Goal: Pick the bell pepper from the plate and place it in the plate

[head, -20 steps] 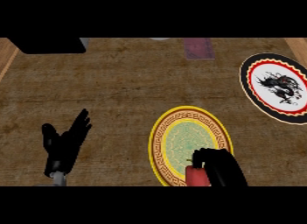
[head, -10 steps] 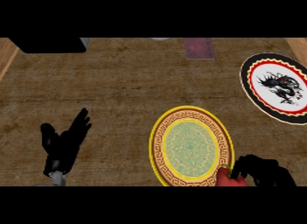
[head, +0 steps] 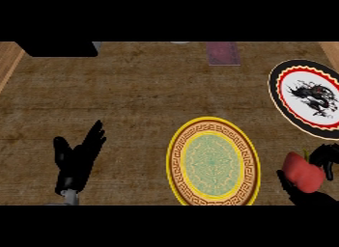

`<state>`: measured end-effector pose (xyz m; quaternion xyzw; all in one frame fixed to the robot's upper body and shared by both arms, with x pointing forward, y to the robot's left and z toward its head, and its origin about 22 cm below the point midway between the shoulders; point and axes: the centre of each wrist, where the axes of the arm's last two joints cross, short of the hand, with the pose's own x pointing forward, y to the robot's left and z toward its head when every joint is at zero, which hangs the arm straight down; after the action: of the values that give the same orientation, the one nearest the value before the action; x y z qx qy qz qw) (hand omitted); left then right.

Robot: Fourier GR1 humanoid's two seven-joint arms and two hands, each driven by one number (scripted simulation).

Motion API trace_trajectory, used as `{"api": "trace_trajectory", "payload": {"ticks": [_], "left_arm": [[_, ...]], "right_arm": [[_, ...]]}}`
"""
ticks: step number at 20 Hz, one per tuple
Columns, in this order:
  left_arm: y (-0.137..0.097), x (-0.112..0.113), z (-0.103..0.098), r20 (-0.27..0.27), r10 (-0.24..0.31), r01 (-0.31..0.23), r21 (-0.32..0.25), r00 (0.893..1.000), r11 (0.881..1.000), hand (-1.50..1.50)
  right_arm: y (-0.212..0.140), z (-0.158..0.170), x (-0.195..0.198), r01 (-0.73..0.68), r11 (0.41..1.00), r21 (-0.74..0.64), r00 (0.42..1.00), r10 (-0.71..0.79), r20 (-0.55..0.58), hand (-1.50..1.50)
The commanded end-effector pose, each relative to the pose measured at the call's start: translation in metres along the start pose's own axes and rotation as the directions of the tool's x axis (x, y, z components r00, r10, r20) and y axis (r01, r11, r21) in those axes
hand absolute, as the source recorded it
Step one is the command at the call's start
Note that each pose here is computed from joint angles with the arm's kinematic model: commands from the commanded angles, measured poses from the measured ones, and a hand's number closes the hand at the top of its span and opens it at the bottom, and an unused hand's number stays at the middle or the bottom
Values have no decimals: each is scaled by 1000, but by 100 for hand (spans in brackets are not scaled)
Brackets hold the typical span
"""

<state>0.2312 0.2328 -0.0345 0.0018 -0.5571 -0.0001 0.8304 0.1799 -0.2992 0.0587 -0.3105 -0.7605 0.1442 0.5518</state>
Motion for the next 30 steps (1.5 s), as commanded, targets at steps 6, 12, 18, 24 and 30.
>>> {"api": "trace_trajectory", "payload": {"ticks": [6, 12, 18, 24, 30], "left_arm": [[2, 6, -3, 5, 8, -8, -40, 1000, 999, 0], [-5, 20, -9, 0, -25, 25, -40, 1000, 999, 0], [-3, 3, -5, 12, -16, 16, -51, 1000, 999, 0], [-7, 12, -14, 35, -26, 28, -64, 999, 998, 0], [-5, 28, -17, 48, -45, 49, -97, 998, 994, 0]], "right_arm": [[-46, -75, -85, -29, 976, -218, 999, 26, -18, 150], [-35, -128, -124, -65, 964, -259, 997, 50, -63, 150], [-69, -149, -149, -56, 956, -288, 998, 43, -53, 150], [-86, -162, -152, -156, 966, -205, 965, 104, -242, 150], [-65, -151, -162, -218, 974, 62, 931, 226, -286, -150]]}}
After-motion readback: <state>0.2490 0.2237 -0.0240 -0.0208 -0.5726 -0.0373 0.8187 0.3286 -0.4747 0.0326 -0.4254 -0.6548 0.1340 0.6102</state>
